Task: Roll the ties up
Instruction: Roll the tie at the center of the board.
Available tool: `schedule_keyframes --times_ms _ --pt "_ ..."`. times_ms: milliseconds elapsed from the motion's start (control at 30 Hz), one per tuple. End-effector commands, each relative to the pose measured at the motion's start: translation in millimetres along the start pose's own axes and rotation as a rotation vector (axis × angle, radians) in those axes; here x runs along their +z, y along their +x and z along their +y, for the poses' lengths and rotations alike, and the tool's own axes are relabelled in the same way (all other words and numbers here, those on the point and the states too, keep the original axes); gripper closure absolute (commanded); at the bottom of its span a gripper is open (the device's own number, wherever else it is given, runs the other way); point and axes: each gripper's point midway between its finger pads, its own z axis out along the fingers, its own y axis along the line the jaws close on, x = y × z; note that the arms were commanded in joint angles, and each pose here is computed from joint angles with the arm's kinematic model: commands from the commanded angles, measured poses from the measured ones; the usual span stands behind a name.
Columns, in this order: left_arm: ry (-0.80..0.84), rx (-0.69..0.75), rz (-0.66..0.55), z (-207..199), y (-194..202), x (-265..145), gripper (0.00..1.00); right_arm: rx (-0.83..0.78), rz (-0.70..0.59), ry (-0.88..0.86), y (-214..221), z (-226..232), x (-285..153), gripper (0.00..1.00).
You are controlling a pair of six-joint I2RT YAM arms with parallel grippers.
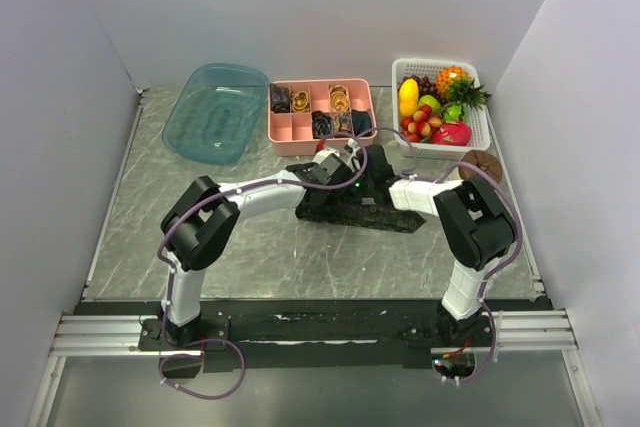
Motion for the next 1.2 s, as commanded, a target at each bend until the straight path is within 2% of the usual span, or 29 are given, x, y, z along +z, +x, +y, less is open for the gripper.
schedule_keyframes --times_ms 0,100,167,200,367,500,800,1167 --pt "-0.038 0.055 0.104 -2.8 29.7 10.7 0.95 -0.029 -0.073 -0.046 -19.7 9.9 -16.8 1.00" --pt "-0.057 0.067 0.110 -6.3 30.0 10.6 0.91 -0.017 -0.074 -0.049 -19.2 5.6 -17.7 1.00" --pt "-0.064 0.069 0.102 -9.1 27.6 8.7 0.84 -0.010 -0.072 -0.044 -17.9 1.7 -17.7 1.00" --pt "-0.062 0.071 0.100 -11.5 27.5 7.4 0.77 -0.011 -0.073 -0.043 -18.4 1.3 -18.2 1.00" --pt "-0.035 0.053 0.075 -22.0 19.9 -0.6 0.58 -0.001 -0.082 -0.042 -19.3 -2.9 -22.2 1.00" --pt "-0.022 0.037 0.048 -27.7 13.0 -5.0 0.38 0.022 -0.093 -0.065 -22.3 -3.8 -25.8 1.00" --pt "0.050 -0.032 -0.036 -38.7 -11.4 -25.2 0.38 0.052 -0.110 -0.101 -25.7 -8.3 -38.7 1.00" --pt "0.039 -0.042 -0.075 -39.2 -30.2 -47.3 0.38 0.059 -0.103 -0.101 -25.4 -11.8 -37.5 1.00"
